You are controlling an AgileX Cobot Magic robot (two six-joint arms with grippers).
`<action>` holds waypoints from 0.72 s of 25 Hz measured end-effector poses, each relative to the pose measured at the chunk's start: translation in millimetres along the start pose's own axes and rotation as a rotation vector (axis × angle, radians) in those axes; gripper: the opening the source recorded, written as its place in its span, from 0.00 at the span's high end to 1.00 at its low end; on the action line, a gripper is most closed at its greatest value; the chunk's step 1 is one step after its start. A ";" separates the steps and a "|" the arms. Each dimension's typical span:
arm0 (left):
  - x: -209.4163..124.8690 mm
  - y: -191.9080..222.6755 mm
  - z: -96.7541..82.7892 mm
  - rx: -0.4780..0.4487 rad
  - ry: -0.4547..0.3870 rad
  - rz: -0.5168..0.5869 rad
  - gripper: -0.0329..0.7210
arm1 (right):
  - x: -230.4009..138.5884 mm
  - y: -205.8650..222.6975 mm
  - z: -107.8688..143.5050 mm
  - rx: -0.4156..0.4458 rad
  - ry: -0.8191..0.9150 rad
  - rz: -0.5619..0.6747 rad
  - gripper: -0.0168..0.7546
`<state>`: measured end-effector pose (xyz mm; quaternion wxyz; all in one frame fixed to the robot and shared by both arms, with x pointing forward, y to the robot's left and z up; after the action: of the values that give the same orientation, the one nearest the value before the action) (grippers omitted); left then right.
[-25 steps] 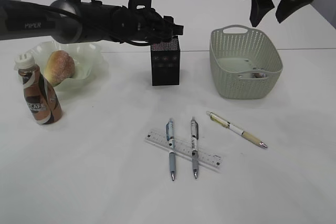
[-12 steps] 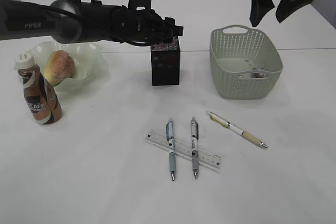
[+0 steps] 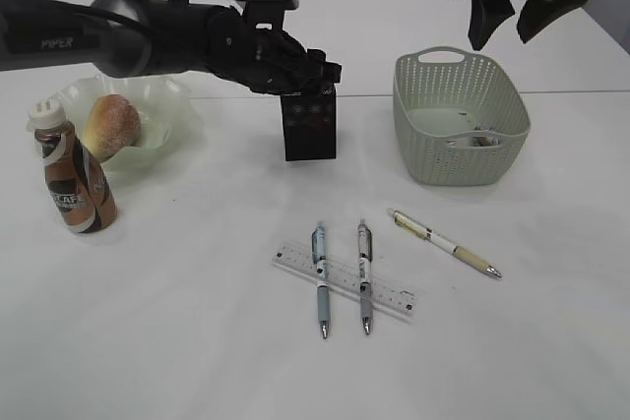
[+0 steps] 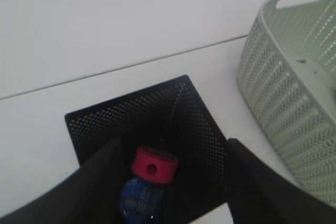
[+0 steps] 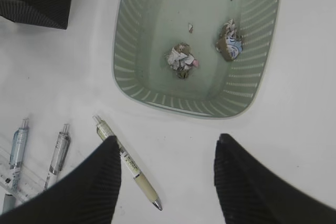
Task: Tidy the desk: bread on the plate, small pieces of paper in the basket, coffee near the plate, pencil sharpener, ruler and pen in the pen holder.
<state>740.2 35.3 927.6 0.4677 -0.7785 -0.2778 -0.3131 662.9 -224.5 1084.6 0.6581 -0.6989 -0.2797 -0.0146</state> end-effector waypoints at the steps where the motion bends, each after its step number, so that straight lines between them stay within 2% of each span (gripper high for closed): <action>1: 0.5 -3.3 -0.6 0.007 0.007 0.020 0.35 | 0.0 0.0 0.0 0.000 0.000 0.000 0.44; 10: 47.2 -78.6 -10.1 0.057 0.044 0.108 0.36 | 0.1 0.0 0.7 0.006 0.002 -0.001 0.44; 15: 47.9 -127.6 -6.9 0.166 0.102 0.297 0.40 | 0.9 -9.4 4.2 0.035 0.012 -0.027 0.44; 18: 35.9 -157.0 -1.9 0.246 0.102 0.484 0.40 | 0.5 -25.3 4.5 0.037 0.014 -0.062 0.44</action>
<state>649.2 102.7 1042.1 0.6334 -0.7427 -0.0957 -0.1950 651.4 -220.7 1107.3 0.6721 -0.6776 -0.2966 -0.0348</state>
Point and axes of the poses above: a point on each arm's last joint axis where the gripper is mounted, y pointing out along that axis toward the gripper, z along the wrist's bending axis when the last joint is at zero, x = y × z, the point moved 3 cm from there along y, pointing out along that axis toward the gripper, and after that the axes turned 13 degrees about -y, right-handed, at the moved point
